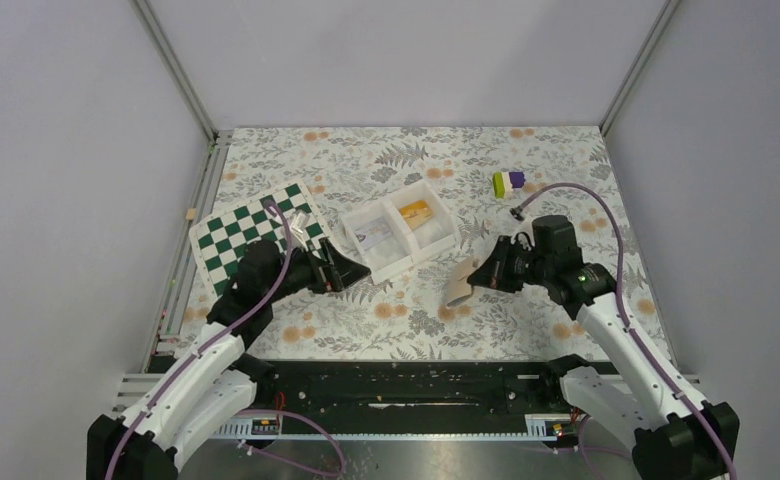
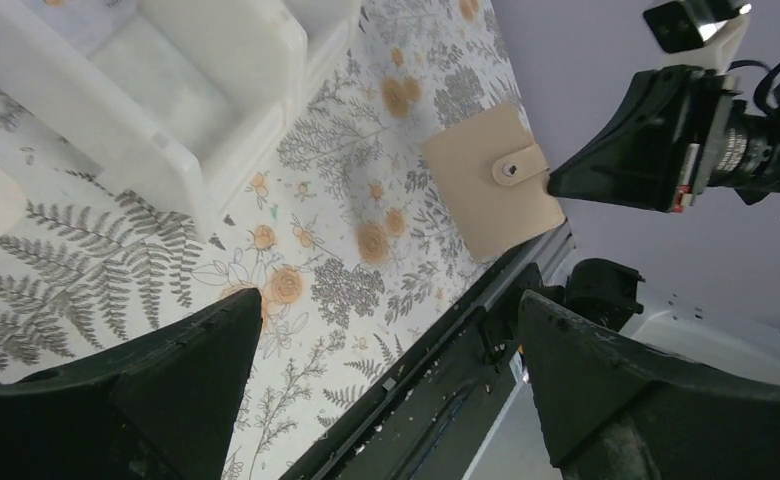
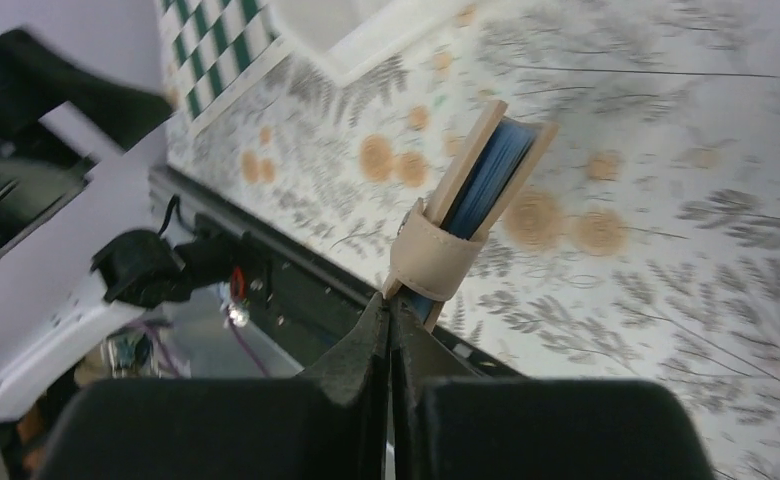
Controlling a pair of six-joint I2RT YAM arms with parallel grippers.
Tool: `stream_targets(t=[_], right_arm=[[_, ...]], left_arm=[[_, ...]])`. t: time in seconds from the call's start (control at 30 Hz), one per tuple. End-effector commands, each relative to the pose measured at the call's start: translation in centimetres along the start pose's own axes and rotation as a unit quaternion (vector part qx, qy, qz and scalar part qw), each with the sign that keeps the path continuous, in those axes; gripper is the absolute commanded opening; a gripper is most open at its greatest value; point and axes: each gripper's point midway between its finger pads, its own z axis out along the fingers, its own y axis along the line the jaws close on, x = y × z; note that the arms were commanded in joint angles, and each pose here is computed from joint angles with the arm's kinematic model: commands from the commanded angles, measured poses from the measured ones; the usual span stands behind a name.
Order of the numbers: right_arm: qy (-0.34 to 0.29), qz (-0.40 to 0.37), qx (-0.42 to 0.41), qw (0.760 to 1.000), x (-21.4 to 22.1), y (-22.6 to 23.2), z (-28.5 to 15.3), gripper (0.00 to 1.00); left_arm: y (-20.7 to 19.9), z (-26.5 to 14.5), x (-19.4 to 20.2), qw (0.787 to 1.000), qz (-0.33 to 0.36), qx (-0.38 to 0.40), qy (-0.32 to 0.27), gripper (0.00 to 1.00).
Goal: Take the credit cards out of the card holder
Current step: Pick up the card holder from the center of the board.
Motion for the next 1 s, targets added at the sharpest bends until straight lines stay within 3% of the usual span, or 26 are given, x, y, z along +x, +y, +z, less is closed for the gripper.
stream_targets(t=[0.0, 0.47, 0.7, 0.97], right_arm=[[-0.019, -0.044, -0.115, 0.992, -1.3, 8.2, -1.9, 0.00], [-0.017, -0.063, -0.293, 0.954, -1.6, 20.6, -5.4, 0.00], [-0.011, -0.070, -0.319, 0.945, -0.9, 22.4, -6.3, 0.00], [-0.010, -0.062, -0.328, 0.943, -0.6, 22.6, -6.4, 0.00]], left_arm=[[-3.6, 0.3, -1.0, 0.995, -0.008, 0.099, -0.025, 0.99], [-10.3, -0.5, -2.0, 0.957, -0.092, 0.264, -0.079, 0.99], [-13.1, -1.4, -2.3, 0.926, -0.129, 0.341, -0.103, 0.99], [-15.1, -2.3, -1.9, 0.907, -0.147, 0.378, -0.110, 0.99]])
